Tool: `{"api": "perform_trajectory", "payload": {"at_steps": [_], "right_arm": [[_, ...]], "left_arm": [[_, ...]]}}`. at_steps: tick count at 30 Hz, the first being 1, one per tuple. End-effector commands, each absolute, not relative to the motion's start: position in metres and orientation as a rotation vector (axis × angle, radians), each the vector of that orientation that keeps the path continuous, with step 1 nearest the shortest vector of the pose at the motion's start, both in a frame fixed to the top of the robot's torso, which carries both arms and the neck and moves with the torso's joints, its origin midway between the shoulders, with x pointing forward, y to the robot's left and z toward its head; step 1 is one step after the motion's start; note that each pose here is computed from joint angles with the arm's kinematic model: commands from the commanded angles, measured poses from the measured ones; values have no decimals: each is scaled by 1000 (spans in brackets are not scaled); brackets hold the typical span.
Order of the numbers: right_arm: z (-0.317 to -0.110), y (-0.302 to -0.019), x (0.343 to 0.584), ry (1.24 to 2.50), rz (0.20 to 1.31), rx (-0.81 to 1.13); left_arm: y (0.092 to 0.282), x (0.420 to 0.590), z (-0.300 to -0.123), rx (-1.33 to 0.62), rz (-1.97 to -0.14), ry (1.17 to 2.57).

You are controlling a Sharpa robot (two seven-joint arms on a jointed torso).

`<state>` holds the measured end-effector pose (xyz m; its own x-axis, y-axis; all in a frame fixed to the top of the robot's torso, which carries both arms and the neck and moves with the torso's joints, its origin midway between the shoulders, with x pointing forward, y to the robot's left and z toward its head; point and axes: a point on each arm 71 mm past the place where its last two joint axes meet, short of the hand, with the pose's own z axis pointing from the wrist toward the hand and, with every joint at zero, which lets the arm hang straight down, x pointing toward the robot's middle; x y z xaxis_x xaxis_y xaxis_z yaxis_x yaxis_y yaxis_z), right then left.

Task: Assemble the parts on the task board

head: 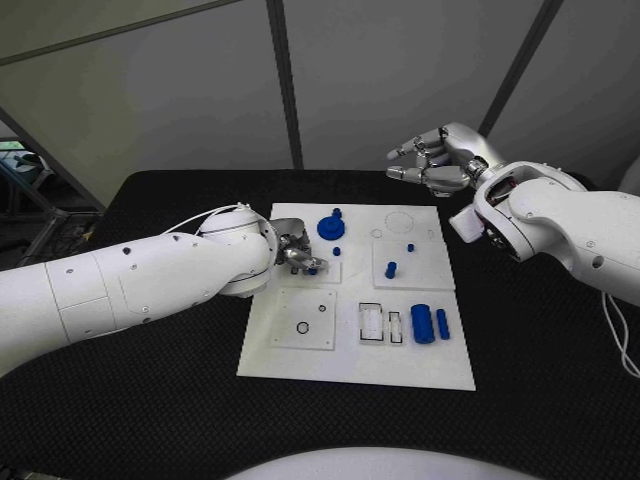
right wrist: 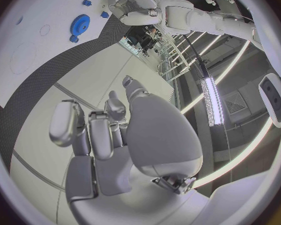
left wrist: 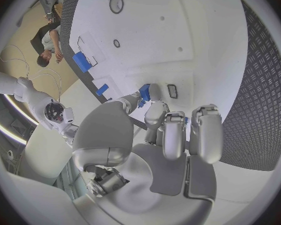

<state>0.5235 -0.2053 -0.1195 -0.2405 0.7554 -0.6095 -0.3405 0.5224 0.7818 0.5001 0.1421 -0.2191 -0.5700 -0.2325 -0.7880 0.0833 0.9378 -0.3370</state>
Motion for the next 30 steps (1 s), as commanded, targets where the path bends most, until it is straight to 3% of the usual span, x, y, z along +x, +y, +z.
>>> {"api": "perform_trajectory", "payload": {"at_steps": [1, 12, 30], "right_arm": [[-118, -204, 524, 1482, 1077, 371], [-118, -206, 524, 1481, 1073, 373], [-120, -208, 527, 1482, 1067, 380]], "left_arm": [[143, 500, -221, -116, -415, 2144], [150, 499, -218, -136, -415, 2127], [159, 513, -175, -265, -522, 2054]]}}
